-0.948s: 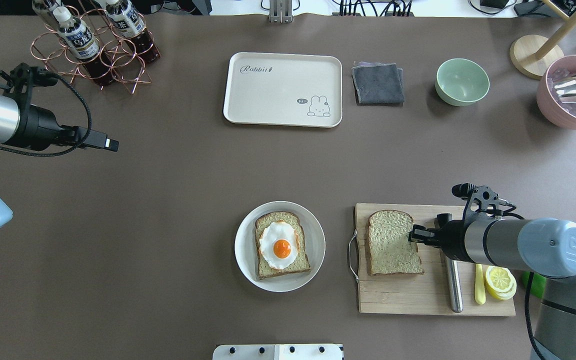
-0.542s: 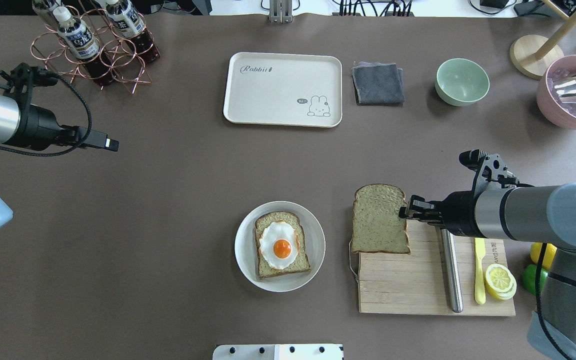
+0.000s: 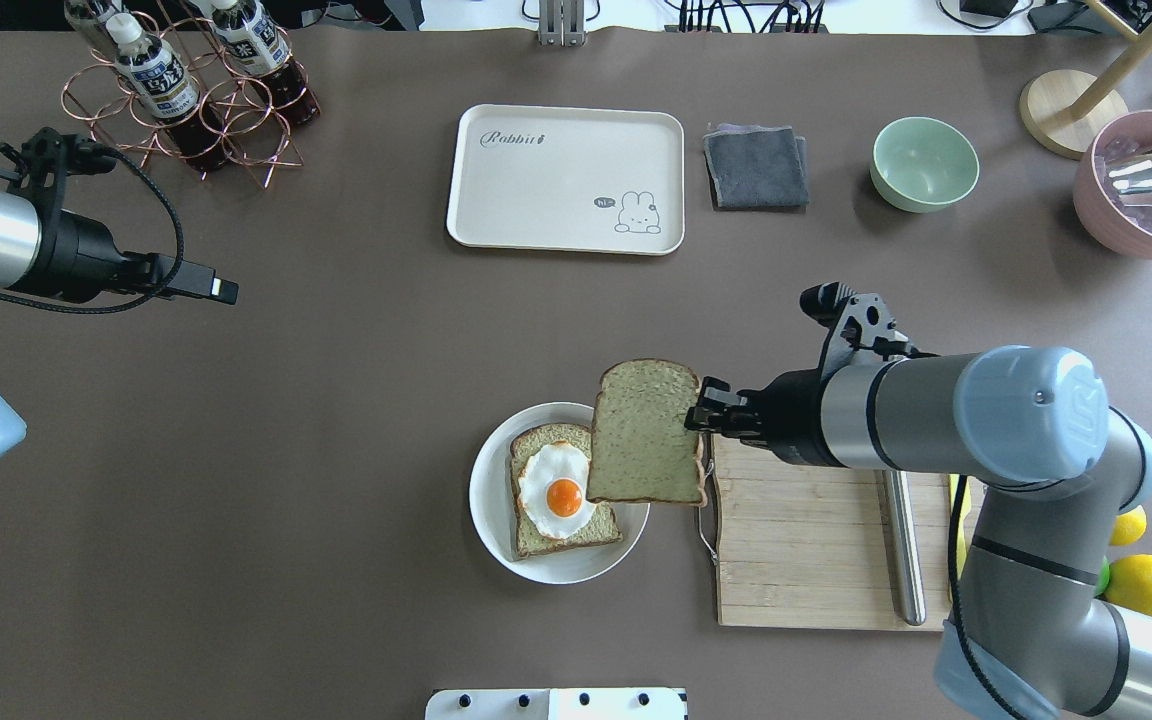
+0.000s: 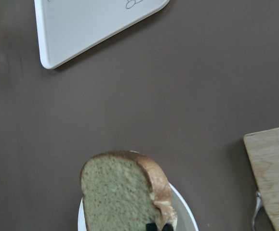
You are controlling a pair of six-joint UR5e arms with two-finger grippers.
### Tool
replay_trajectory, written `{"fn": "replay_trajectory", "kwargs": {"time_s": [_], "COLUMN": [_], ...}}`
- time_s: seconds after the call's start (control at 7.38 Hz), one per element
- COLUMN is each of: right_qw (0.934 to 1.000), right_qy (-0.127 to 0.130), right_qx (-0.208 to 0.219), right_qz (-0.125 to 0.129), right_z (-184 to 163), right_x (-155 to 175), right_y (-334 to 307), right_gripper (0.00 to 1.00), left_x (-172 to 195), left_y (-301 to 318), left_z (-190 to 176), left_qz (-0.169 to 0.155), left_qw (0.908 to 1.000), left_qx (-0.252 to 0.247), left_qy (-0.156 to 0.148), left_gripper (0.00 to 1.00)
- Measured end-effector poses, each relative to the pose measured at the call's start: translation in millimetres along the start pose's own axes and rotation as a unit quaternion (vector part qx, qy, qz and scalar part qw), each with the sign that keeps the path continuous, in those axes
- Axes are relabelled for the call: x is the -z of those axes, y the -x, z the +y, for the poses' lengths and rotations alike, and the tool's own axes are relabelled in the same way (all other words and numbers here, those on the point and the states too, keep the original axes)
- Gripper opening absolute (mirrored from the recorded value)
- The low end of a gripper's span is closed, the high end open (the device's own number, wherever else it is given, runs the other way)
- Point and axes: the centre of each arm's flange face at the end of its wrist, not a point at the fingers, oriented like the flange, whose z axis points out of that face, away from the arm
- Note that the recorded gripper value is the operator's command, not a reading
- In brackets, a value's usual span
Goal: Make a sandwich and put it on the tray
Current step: 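Carry the bread slice over the egg toast and lay it on top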
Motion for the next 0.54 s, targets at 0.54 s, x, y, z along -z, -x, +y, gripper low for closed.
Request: {"fn": "replay_trajectory", "kwargs": {"time_s": [0.54], "right_qw": [0.9981], "right_qy": [0.014], "right_qx": [0.06], "right_qz": [-0.002], "right_z": [54.8], "right_x": [-58.3], "right_y": [48.6], "right_gripper": [0.0], "left_x": [-3.4], "left_y": [-0.6], "left_z": [1.7], "left_qz": [0.001], "left_qw": [0.9999], "left_qx": [0.01], "left_qy": [0.004], "left_gripper": [0.99]}}
